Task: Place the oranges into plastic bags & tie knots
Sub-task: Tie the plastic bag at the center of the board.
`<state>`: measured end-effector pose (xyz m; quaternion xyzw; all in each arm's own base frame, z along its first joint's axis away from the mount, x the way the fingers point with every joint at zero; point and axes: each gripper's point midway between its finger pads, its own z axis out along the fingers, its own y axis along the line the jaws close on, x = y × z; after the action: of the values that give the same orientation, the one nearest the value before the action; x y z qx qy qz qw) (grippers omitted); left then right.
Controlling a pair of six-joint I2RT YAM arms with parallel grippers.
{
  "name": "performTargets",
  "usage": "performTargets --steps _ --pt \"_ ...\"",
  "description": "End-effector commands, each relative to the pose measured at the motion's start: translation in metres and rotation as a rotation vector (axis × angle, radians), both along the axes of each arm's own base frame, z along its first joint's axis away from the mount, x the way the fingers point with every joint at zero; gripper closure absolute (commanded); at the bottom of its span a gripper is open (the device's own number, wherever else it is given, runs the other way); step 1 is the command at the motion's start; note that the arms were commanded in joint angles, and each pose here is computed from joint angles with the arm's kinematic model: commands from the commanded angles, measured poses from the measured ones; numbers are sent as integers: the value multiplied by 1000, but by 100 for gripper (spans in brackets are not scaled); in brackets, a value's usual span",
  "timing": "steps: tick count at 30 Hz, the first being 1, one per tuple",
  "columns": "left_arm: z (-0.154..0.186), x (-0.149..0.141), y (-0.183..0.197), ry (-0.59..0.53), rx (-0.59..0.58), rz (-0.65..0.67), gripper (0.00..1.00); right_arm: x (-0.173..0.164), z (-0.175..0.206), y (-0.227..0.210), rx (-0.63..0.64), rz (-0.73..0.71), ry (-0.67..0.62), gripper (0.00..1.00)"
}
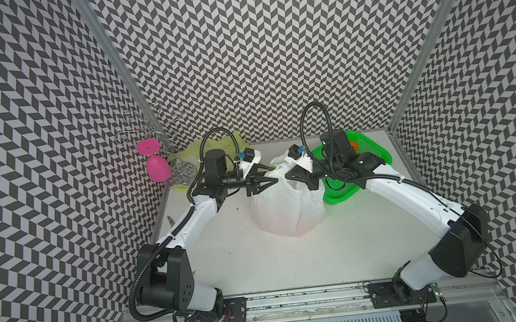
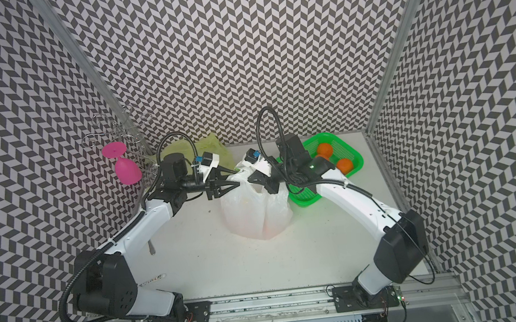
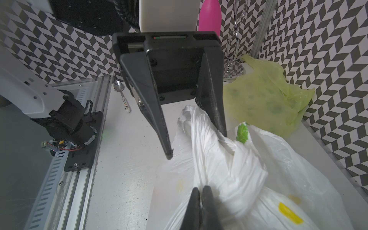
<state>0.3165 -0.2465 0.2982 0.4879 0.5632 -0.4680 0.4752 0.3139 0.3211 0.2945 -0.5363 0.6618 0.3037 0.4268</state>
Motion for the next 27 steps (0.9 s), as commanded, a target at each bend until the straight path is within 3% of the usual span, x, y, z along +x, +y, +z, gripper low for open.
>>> performTargets --steps 1,18,27 --pt "7 9 -3 -27 11 31 46 5 1 0 -4 1 -35 100" --pt "-2 27 -11 -102 80 81 41 8 6 -1 -17 1 -61 100" --pt "-2 24 -12 -118 92 56 74 10 13 -6 -42 -19 -106 100"
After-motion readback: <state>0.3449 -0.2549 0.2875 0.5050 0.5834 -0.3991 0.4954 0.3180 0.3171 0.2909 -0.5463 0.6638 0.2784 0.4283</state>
